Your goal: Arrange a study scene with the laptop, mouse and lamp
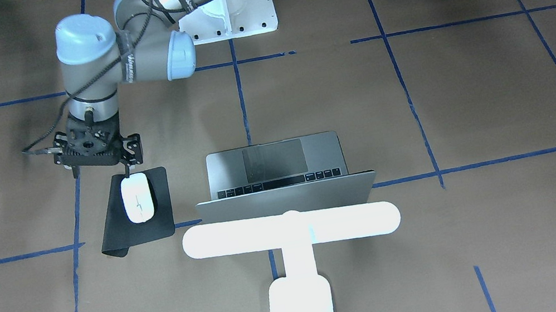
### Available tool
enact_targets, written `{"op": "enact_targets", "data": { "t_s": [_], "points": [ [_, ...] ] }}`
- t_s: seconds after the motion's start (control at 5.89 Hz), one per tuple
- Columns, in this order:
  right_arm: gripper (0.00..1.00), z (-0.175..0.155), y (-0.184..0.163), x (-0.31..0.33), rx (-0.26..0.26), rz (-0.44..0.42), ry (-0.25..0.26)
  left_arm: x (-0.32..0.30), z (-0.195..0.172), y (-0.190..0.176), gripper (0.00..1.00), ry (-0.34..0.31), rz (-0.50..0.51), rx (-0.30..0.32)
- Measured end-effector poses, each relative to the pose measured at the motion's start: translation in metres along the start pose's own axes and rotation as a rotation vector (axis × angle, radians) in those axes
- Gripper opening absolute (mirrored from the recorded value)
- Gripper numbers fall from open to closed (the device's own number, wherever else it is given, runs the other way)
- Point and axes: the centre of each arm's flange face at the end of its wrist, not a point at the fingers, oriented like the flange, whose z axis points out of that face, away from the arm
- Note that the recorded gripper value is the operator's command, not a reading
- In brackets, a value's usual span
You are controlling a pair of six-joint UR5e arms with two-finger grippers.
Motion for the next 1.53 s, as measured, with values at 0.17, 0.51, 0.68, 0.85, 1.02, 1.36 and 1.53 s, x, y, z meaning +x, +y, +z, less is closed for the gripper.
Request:
{"op": "enact_targets", "data": {
  "t_s": [0.17, 0.51, 0.68, 0.85, 1.02, 1.36, 1.53],
  "points": [
    [1.00, -0.009, -0.004, 0.002, 0.002, 0.009, -0.011, 0.004, -0.023, 0.003, 0.99, -0.006, -0.002, -0.020],
    [1.00, -0.035, -0.014, 0.016, -0.008, 0.027, -0.042, -0.016, -0.068, 0.003, 0.98, -0.008, -0.005, -0.066],
    [1.00, -0.045, -0.017, 0.028, -0.005, 0.017, -0.046, -0.041, -0.089, -0.001, 0.98, -0.006, -0.010, -0.086],
    [1.00, -0.054, -0.019, 0.046, 0.000, -0.008, -0.040, -0.068, -0.107, -0.007, 0.98, -0.014, -0.007, -0.108],
    [1.00, -0.060, -0.019, 0.069, 0.005, -0.053, -0.027, -0.104, -0.123, -0.015, 0.98, -0.029, 0.020, -0.130],
    [1.00, -0.063, -0.014, 0.106, -0.001, -0.145, 0.006, -0.194, -0.149, -0.032, 0.98, -0.052, 0.096, -0.158],
    [1.00, -0.065, -0.016, 0.123, -0.010, -0.199, 0.034, -0.244, -0.157, -0.042, 0.98, -0.064, 0.139, -0.174]
  ]
}}
